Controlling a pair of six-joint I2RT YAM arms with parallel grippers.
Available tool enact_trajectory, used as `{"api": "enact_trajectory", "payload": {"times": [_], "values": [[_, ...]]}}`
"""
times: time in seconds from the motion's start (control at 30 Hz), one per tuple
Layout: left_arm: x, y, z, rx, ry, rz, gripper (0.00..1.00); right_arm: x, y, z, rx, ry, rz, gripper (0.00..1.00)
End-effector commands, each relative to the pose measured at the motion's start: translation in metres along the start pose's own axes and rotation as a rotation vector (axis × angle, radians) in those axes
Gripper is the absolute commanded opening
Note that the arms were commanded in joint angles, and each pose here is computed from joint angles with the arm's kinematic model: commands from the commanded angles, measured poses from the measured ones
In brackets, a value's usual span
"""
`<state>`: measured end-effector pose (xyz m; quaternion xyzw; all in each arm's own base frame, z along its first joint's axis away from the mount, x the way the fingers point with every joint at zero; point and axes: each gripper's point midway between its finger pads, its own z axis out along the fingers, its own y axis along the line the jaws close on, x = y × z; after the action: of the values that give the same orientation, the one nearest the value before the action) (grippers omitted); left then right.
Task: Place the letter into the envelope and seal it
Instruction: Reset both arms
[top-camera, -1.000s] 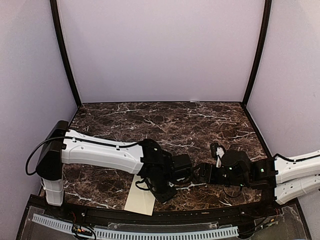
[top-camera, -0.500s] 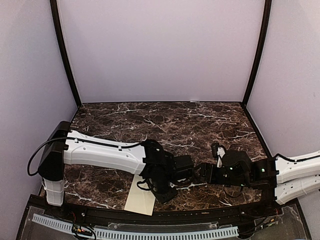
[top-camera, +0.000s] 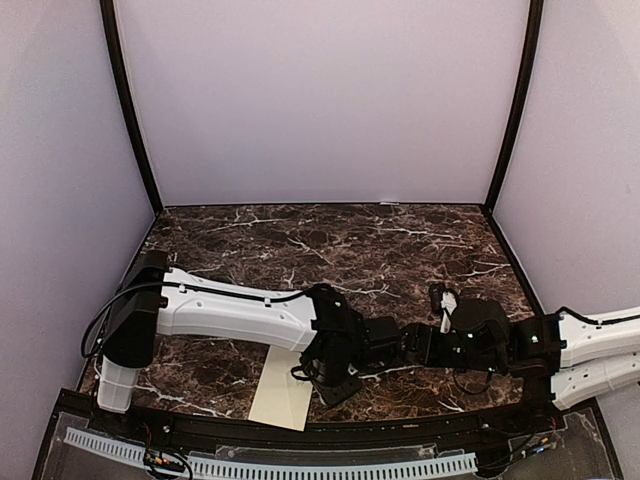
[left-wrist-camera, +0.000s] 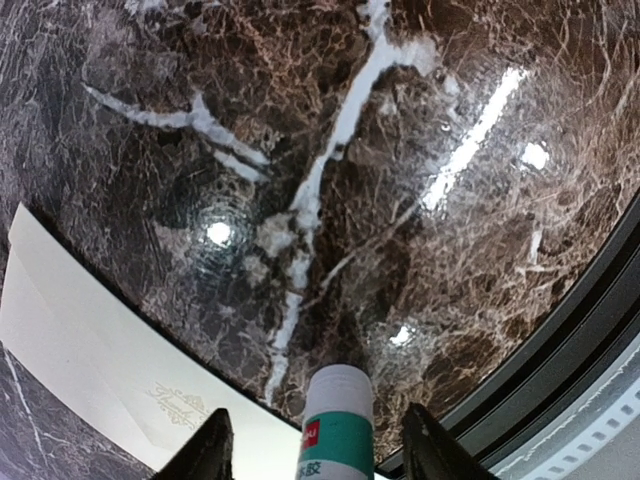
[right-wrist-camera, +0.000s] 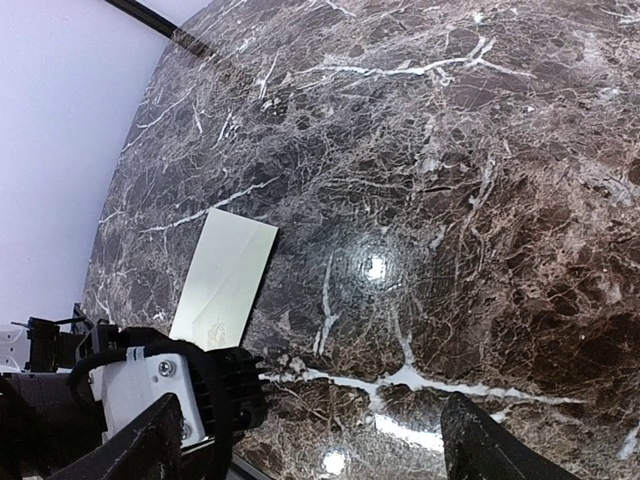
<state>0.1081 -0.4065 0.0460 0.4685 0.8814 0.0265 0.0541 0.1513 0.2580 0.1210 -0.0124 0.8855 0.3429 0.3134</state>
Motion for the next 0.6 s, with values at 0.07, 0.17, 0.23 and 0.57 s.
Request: {"api": "enact_trajectory", "payload": {"times": [0.07, 0.17, 0.23, 0.57], "values": [[-0.015, 0.000, -0.036, 0.042, -0.083, -0.029, 0.66, -0.014, 0.012, -0.006, -0.030, -0.041, 0.029, 0.86], [-0.023, -0.005, -0.055, 0.094, -0.136, -0.040, 0.74, -0.015, 0.011, -0.008, -0.029, -0.045, 0.027, 0.86], [-0.030, -0.007, -0.071, 0.130, -0.182, -0.051, 0.79, -0.016, 0.010, -0.009, -0.023, -0.049, 0.024, 0.87], [-0.048, 0.020, -0.143, 0.263, -0.431, -0.128, 0.82, -0.035, 0.007, -0.019, 0.017, -0.076, -0.024, 0.96]]}}
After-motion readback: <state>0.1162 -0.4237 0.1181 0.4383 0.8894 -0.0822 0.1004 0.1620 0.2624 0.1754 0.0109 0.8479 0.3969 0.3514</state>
